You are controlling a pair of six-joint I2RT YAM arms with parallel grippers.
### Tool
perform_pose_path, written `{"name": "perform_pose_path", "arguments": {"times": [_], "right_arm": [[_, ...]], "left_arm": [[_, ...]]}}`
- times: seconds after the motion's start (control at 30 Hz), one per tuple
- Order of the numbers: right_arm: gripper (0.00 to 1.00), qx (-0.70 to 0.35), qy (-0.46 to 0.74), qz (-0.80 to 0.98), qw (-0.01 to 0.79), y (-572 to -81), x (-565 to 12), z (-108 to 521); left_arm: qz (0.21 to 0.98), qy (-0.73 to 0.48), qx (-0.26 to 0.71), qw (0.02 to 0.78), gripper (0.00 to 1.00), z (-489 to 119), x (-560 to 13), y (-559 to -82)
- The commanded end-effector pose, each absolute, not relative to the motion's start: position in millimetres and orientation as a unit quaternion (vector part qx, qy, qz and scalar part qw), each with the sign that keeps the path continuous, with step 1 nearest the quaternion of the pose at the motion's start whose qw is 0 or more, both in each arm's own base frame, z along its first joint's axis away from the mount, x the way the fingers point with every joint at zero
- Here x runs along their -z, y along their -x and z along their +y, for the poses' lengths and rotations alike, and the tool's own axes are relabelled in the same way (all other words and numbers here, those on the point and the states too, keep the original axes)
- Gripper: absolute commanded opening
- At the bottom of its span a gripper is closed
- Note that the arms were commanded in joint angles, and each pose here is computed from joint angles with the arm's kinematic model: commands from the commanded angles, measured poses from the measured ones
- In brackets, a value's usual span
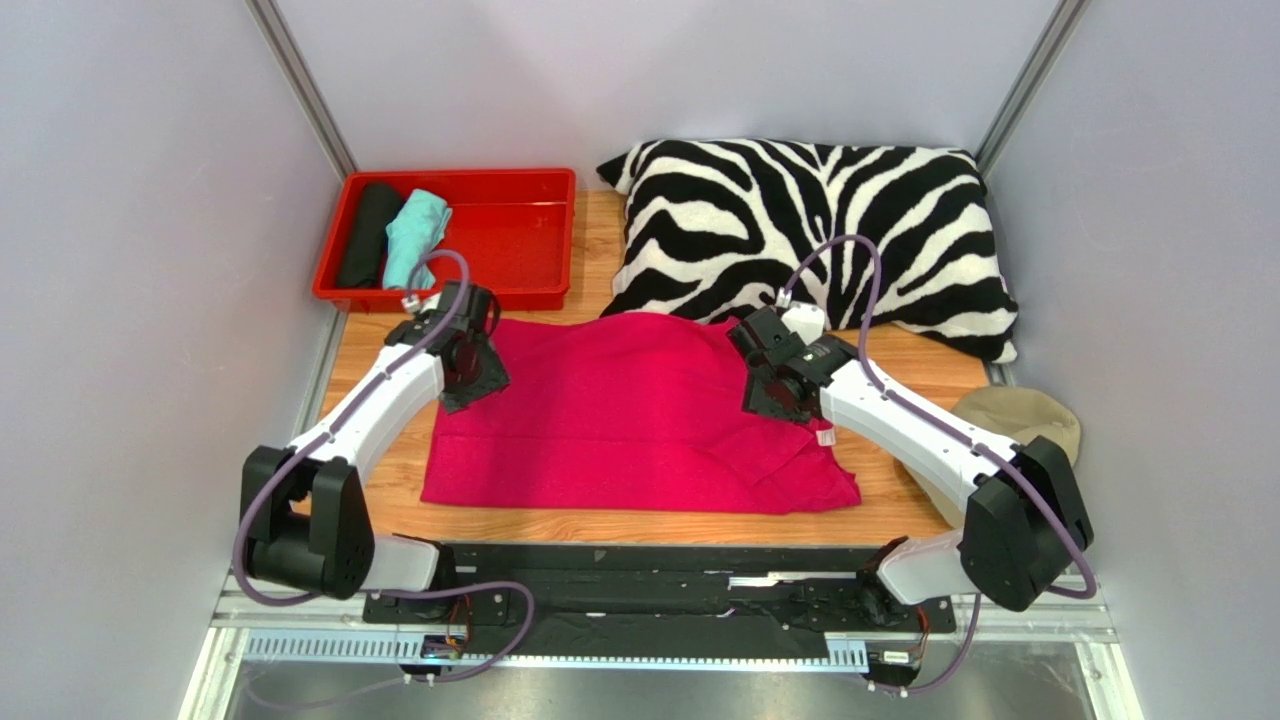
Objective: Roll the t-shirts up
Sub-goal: Pick up the T-shirt from the center of the board.
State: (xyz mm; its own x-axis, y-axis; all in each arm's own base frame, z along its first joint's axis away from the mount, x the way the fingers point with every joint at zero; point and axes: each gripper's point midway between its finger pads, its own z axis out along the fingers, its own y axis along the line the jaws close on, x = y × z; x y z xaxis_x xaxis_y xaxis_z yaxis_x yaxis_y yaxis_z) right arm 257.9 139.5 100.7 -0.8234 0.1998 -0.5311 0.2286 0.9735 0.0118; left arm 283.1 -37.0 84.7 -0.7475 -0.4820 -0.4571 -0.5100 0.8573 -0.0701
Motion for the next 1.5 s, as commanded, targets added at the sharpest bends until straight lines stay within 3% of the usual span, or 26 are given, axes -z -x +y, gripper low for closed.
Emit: {"name": "perform_pose_path", "arguments": {"times": [0.0, 0.13, 0.27, 0.47, 0.73, 1.07, 1.47], "right_arm": [[0.5, 0.022, -0.129, 0.936, 0.326, -269, -138, 130], [0.6, 0.019, -0.159, 0.936, 0.314, -238, -117, 110], [0.64, -0.088, -0.185, 0.921, 0.332, -231, -109, 118], [0.68, -0.144, -0.203, 0.897, 0.365, -238, -109, 122], [0.7, -0.132, -0.227, 0.904, 0.337, -242, -75, 125], [0.78, -0.127, -0.233, 0.907, 0.328, -246, -59, 128], [0.78, -0.135, -0.215, 0.904, 0.343, -294, -83, 151]], "left_arm": [[0.945, 0.094, 0.099, 0.297, 0.59, -127, -127, -295], [0.946, -0.002, 0.168, 0.277, 0.55, -200, -124, -272], [0.932, -0.08, 0.255, 0.245, 0.53, -274, -117, -238], [0.922, -0.134, 0.292, 0.215, 0.52, -318, -106, -214], [0.916, -0.149, 0.311, 0.207, 0.52, -334, -109, -202], [0.912, -0.153, 0.313, 0.214, 0.52, -334, -121, -202], [0.907, -0.16, 0.317, 0.224, 0.52, -332, -138, -202]]}}
